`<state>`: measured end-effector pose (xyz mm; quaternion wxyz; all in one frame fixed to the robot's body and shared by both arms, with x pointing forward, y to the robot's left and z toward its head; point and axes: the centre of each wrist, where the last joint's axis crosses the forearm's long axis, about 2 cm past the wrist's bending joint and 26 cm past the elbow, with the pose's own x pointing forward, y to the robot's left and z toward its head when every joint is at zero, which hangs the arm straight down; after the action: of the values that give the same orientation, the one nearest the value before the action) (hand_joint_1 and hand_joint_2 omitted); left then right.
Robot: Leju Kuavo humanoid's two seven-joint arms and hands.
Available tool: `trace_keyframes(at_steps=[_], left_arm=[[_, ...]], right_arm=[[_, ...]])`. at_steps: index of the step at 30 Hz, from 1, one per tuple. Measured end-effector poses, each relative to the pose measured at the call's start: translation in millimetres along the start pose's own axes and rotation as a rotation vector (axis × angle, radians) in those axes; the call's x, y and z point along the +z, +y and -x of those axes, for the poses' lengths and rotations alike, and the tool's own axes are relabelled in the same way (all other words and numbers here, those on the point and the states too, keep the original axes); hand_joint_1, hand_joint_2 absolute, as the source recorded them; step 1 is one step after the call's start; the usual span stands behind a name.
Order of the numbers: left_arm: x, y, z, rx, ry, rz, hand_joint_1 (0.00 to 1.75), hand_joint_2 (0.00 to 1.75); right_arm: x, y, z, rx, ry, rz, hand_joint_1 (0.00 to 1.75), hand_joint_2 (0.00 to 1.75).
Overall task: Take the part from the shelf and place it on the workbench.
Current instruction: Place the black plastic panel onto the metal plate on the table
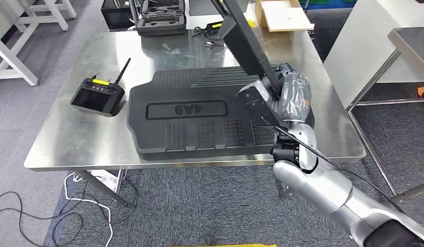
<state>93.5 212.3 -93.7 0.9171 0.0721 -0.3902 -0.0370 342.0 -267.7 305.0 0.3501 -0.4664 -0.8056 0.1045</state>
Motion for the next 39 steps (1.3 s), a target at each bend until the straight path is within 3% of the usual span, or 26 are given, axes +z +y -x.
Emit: trace_keyframes(at_steps=[25, 29, 34, 38, 39], left_arm=[[-0.5, -0.5, -1.1, -0.006, -0.006, 0.018, 0.0, 1.75], [-0.6, -0.6, -1.2, -0.011, -0.009, 0.024, 0.0, 1.75], [-0.8, -0.5, -1.5, -0.017, -0.002, 0.028, 0.0, 1.75], [-0.8, -0.5, -1.5, -0.013, 0.005, 0.023, 0.0, 0.0], [-0.8, -0.5, -1.5, -0.011, 0.008, 0.02, 0.0, 0.0]], right_arm=[[0.4, 0.7, 8.0, 0.016, 0.009, 0.002, 1.75, 1.75], [1.1, 1.5, 8.7, 0.018, 0.012, 0.0, 1.64, 1.75], [1.5, 2.7, 9.8, 0.019, 0.017, -0.005, 1.65, 1.75], [1.7, 3.8, 10.2, 0.024, 0.018, -0.006, 1.67, 1.75], [1.6, 4.3, 10.2, 0.029, 0.018, -0.005, 1.68, 1.75]])
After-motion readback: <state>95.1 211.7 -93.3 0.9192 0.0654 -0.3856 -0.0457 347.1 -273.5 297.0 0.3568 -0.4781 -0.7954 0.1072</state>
